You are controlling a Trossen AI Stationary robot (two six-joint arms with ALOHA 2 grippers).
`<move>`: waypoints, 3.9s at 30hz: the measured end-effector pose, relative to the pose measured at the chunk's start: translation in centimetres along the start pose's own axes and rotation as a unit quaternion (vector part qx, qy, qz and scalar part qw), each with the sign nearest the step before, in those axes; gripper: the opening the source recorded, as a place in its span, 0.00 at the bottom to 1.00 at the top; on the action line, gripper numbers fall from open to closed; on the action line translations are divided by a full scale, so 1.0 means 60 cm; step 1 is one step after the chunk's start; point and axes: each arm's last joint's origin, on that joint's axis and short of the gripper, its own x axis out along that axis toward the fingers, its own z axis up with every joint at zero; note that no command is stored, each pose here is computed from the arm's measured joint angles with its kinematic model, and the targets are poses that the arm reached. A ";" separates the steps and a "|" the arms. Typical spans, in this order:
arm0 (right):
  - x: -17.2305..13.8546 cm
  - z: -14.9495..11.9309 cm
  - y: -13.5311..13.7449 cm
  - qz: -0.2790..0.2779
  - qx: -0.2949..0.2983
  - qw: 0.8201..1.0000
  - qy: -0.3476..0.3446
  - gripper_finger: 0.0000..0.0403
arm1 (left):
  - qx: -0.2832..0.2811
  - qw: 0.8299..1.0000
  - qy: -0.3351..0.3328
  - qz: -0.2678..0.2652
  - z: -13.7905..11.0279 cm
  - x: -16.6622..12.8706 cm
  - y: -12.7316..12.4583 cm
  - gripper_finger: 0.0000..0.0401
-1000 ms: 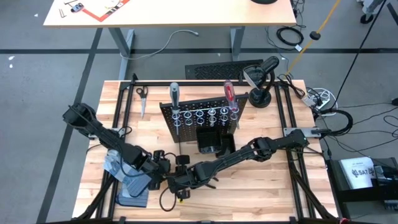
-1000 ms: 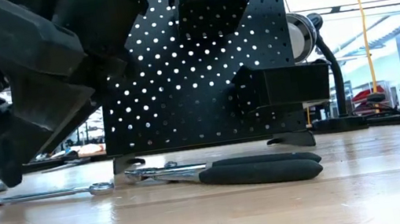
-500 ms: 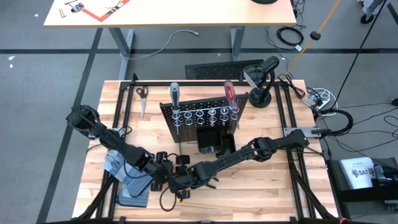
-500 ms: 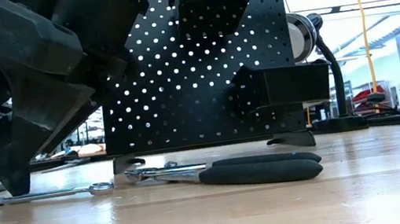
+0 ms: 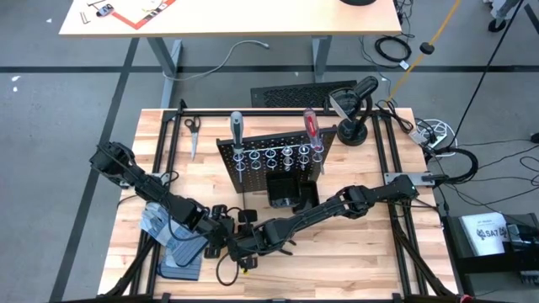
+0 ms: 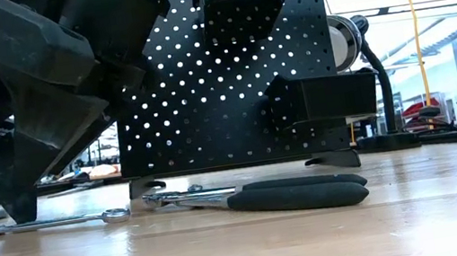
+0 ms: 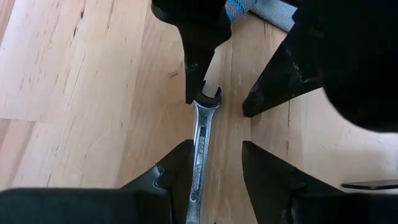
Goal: Hang tools onto peg board
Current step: Hang the silver wrench on the black peg board
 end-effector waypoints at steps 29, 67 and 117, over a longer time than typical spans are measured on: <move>0.000 -0.005 -0.001 -0.003 0.011 1.000 0.014 0.32 | -0.004 0.999 -0.018 0.043 0.006 0.001 0.015 0.23; 0.031 -0.043 -0.009 0.076 -0.013 0.994 0.084 0.02 | 0.021 0.996 -0.064 -0.065 0.028 0.001 -0.001 0.07; -0.025 -0.019 0.019 0.038 -0.030 0.998 0.042 0.00 | 0.056 0.997 -0.040 -0.044 0.004 -0.032 -0.025 0.30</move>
